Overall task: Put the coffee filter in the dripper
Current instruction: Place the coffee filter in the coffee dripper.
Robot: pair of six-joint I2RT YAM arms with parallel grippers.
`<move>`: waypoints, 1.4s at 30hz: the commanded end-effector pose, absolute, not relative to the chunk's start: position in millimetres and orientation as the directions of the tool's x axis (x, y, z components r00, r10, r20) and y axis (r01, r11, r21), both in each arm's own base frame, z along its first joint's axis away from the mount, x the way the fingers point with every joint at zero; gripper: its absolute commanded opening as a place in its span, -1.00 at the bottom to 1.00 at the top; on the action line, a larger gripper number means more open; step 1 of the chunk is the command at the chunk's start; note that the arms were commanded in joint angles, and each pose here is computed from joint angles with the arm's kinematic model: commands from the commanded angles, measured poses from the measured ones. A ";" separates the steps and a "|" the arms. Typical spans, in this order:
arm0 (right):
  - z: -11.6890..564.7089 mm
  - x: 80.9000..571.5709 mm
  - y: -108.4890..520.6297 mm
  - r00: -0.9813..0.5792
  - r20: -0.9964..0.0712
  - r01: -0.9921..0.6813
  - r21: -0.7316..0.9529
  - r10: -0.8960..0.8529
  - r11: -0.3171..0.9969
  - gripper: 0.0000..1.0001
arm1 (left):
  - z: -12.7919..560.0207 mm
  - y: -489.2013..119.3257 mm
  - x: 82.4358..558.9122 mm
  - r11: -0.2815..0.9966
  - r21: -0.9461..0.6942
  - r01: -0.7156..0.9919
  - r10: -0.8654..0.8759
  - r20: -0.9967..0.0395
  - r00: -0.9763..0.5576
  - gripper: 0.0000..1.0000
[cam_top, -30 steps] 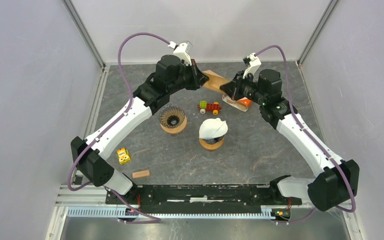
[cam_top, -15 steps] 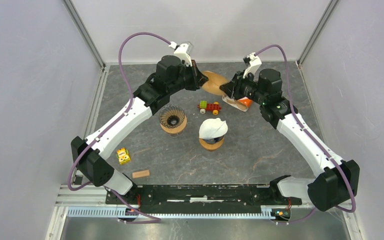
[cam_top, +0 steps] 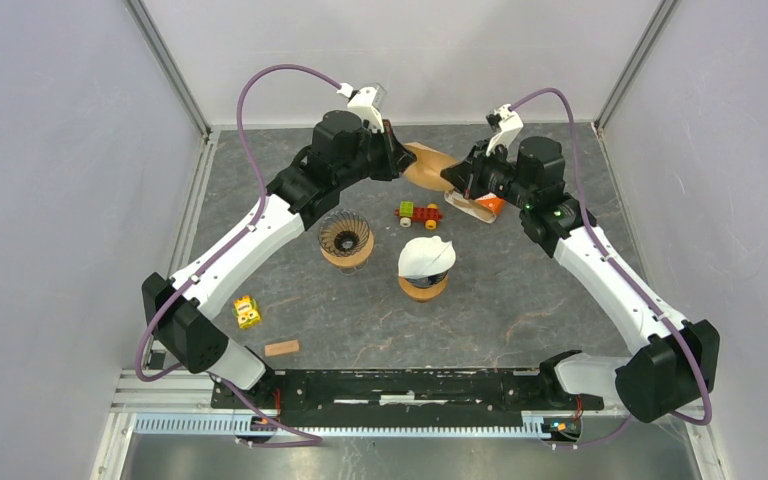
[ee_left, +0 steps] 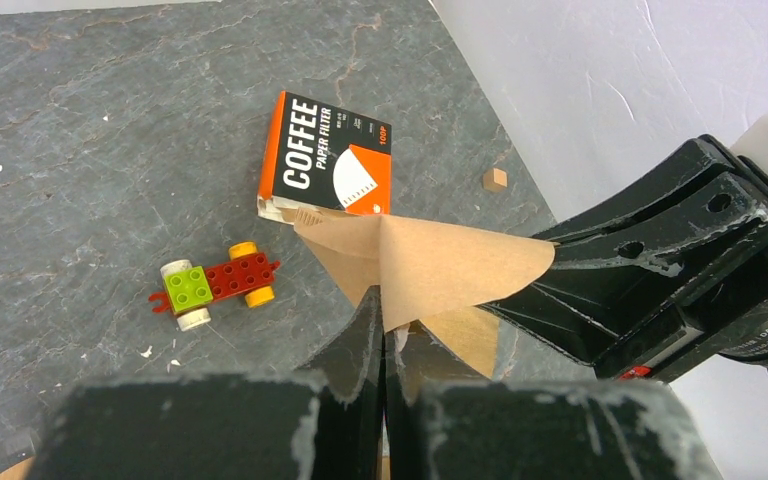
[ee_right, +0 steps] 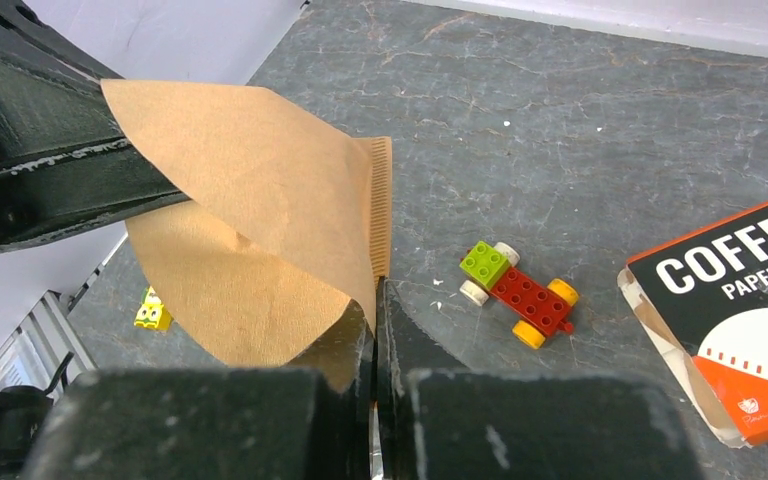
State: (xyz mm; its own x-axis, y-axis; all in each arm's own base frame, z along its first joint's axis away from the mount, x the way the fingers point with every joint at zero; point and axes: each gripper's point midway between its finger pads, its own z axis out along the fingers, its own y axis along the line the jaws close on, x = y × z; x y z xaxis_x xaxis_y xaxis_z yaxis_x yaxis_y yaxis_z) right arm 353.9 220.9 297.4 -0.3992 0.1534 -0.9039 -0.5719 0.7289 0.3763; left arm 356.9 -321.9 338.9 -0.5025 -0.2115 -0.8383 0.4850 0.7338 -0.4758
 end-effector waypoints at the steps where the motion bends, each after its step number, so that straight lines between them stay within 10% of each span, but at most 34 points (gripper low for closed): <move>1: 331.0 357.1 220.0 -0.319 -0.932 -0.601 0.341 0.174 0.723 -1.00 | 348.7 -321.2 355.3 0.730 -0.441 0.522 -0.199 -0.868 -0.455 -0.95; 22: 358.1 342.8 225.6 -0.220 -0.967 -0.700 0.249 0.129 0.670 0.68 | 347.6 -298.0 357.9 0.805 -0.302 0.511 -0.092 -0.914 -0.396 -0.96; 42: 378.4 293.1 285.9 0.253 -0.926 -0.865 -0.346 -0.279 0.363 0.85 | 288.9 -180.8 302.3 0.842 -0.271 0.465 0.141 -0.722 -0.677 -0.95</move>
State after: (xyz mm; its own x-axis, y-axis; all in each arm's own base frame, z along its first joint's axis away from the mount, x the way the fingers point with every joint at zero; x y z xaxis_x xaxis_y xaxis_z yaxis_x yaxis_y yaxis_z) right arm 298.1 269.6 382.8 0.1531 -0.2065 -0.9664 -0.8567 0.4597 -0.2339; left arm 338.2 -185.8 302.6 -0.6339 0.0451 -0.7721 0.3894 0.8812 -0.2682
